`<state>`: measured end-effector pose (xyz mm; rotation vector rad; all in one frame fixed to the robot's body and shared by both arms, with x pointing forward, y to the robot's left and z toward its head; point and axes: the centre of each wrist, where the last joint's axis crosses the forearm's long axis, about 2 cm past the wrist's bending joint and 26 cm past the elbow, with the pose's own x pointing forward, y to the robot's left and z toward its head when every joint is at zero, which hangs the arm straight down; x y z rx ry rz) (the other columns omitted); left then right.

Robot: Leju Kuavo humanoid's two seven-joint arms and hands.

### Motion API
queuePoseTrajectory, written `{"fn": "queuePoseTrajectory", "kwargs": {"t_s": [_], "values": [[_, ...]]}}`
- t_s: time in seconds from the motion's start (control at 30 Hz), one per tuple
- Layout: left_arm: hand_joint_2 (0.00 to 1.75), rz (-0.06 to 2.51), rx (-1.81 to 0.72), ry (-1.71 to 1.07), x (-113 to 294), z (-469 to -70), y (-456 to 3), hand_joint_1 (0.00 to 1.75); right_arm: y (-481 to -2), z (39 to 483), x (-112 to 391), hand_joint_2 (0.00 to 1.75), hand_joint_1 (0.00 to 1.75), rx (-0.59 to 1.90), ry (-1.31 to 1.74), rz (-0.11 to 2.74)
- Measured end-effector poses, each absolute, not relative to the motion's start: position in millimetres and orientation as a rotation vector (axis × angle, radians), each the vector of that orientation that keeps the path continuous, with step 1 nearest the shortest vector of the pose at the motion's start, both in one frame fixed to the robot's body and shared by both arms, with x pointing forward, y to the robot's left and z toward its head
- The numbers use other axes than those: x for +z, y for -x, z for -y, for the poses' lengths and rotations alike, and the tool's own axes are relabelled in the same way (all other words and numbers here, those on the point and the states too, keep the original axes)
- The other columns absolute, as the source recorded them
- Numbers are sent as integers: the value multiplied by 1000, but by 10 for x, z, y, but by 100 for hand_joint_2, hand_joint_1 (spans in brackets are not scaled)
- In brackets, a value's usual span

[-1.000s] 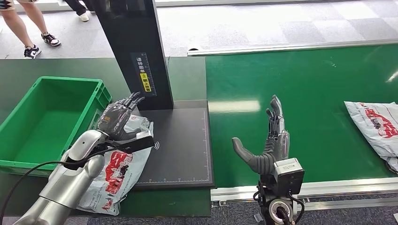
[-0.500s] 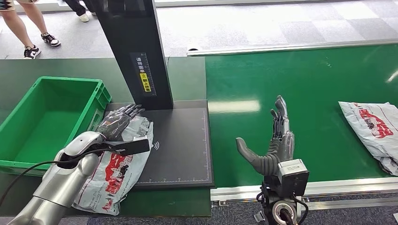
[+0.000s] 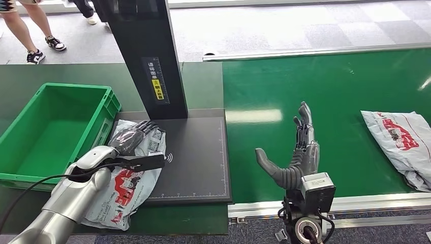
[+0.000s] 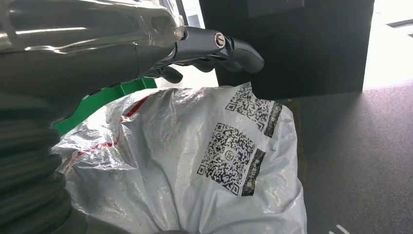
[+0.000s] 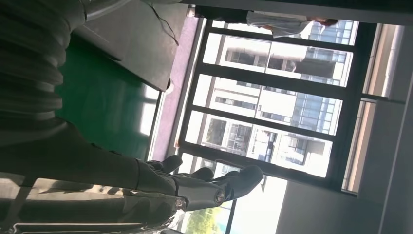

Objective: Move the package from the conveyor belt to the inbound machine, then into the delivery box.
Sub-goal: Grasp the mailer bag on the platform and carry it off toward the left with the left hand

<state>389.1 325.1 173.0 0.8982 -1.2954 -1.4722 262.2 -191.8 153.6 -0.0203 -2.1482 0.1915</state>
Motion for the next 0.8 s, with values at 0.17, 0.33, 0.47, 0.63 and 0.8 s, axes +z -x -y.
{"fn": "queuePoseTrajectory", "kwargs": {"t_s": [0.17,0.33,0.47,0.63,0.8], "values": [[175,1278,-1484,-886,1684,-3247,-3945,56,-2634,1903,1554,175,0,191,16,2154],[175,1277,-1495,-852,1630,-3279,-3955,175,-2646,1899,1562,175,0,191,14,2156],[175,1281,-1497,-829,1600,-3297,-3948,175,-2653,1895,1565,175,0,188,9,2159],[175,1294,-1490,-815,1604,-3331,-3950,175,-2661,1880,1567,175,0,187,-2,2162],[175,1297,-1493,-810,1607,-3346,-3952,175,-2669,1867,1572,175,0,190,-8,2165]]}}
